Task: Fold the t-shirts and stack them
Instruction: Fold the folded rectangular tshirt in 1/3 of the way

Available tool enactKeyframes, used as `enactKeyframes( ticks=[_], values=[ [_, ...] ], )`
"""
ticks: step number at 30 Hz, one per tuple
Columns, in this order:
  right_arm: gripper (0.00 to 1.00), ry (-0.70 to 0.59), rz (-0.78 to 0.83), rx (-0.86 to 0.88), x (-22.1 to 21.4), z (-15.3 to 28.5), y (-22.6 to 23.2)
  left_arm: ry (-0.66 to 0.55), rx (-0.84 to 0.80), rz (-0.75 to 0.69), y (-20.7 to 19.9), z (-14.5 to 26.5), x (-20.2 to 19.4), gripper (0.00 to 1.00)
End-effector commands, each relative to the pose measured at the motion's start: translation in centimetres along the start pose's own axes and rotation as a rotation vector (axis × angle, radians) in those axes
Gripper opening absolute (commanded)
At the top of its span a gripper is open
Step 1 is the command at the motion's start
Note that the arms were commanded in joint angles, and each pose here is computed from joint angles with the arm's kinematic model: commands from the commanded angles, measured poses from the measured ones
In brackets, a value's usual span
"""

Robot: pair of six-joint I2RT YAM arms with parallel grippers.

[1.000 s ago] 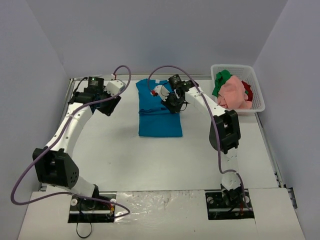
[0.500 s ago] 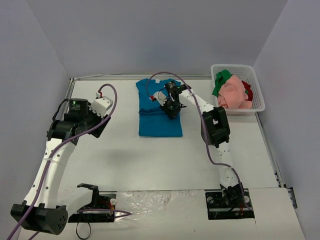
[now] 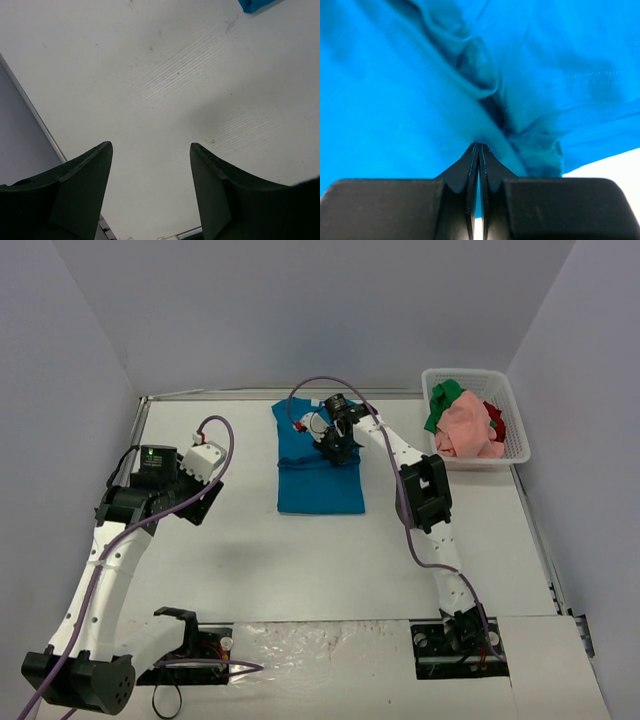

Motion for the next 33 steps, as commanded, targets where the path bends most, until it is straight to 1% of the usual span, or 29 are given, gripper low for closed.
enactKeyframes(
  ticks=[1,7,12,17,19,20,28,33],
  values=[
    [0.00,0.046,-0.021,-0.021,-0.5,-0.7,-0.5,-0.011,-0.004,0.025,0.0,0.5,0.2,0.62],
    [0.00,0.037,-0.034,-0.089,0.3,-1.4,-2.6,-0.011,0.000,0.037,0.1,0.3,-0.1,0.63],
    [0.00,-0.007,-0.048,-0.174,1.7,-0.4,-4.7,-0.021,0.000,0.053,0.2,0.6,-0.2,0.63],
    [0.00,-0.038,-0.055,-0.229,2.7,1.0,-5.8,-0.026,-0.006,0.068,0.2,0.5,-0.4,0.63],
    [0.00,-0.041,-0.056,-0.211,2.7,1.1,-5.3,-0.025,-0.010,0.076,0.3,0.5,-0.4,0.63],
    [0.00,-0.052,-0.044,-0.209,3.0,1.9,-5.1,-0.026,-0.013,0.076,0.2,0.4,-0.4,0.63],
    [0.00,-0.077,-0.024,-0.113,2.6,3.8,-0.7,-0.027,-0.017,0.087,0.4,0.1,-0.5,0.63],
    [0.00,-0.085,0.013,-0.102,2.8,4.5,1.1,-0.037,-0.022,0.099,0.4,0.3,-0.2,0.63]
  ],
)
Point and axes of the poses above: each gripper's point midway between its finger pads, its own z axis back along the fingers, its own y axis along the line the jaws close on, x = y × z, the point moved 1 cm from there along z, back along the fingers, and after that the axes turned 10 degrees about z, right-handed, at the moved point
